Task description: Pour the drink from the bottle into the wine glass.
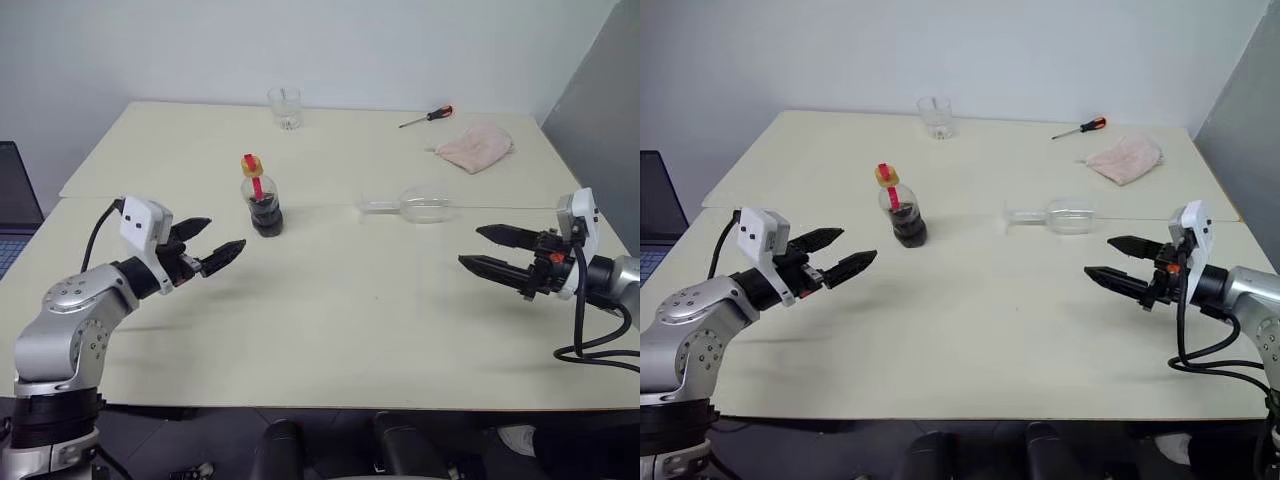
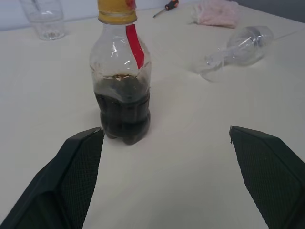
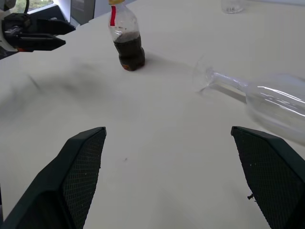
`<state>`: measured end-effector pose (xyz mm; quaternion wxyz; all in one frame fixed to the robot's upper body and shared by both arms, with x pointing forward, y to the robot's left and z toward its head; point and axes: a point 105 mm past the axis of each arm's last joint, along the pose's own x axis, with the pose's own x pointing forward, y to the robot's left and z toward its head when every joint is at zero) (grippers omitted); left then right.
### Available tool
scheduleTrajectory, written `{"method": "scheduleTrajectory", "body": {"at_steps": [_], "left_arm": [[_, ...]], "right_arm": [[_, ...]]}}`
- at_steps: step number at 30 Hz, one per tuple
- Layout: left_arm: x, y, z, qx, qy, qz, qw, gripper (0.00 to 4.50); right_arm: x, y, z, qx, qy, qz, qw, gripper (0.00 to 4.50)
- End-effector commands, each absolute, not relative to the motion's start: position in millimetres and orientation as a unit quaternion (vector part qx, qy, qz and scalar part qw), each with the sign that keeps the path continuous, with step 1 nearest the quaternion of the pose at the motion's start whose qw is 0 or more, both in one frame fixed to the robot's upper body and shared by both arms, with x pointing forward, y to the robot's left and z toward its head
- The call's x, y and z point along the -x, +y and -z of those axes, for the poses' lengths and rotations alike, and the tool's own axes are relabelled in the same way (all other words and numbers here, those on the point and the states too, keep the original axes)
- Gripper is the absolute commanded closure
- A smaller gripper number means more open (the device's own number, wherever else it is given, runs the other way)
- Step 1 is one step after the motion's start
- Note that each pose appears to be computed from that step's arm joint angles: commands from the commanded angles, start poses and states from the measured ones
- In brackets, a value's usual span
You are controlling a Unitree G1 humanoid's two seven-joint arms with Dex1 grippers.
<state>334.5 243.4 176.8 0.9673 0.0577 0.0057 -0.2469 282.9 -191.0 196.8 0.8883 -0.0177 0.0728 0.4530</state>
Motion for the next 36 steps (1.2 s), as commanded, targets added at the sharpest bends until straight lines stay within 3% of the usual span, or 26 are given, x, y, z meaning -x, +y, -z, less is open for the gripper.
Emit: {"method": "scheduleTrajectory", "body": {"at_steps": [1, 15, 36], "left_arm": [[-350.3, 240.3, -178.4, -0.075, -0.033, 0.205, 0.975, 0.03], [-380.4, 217.4, -150.5, -0.084, -0.034, 0.170, 0.981, 0.03], [-428.5, 194.2, -148.8, -0.117, -0.058, 0.188, 0.974, 0.03]], "right_arm": [[-270.2, -162.6, -213.4, 0.028, 0.039, -0.500, 0.865, 0.00], [-252.5, -109.1, -209.4, 0.023, 0.025, -0.549, 0.835, 0.00], [-251.2, -111.2, -210.9, 0.032, 0.017, -0.524, 0.851, 0.00]]}}
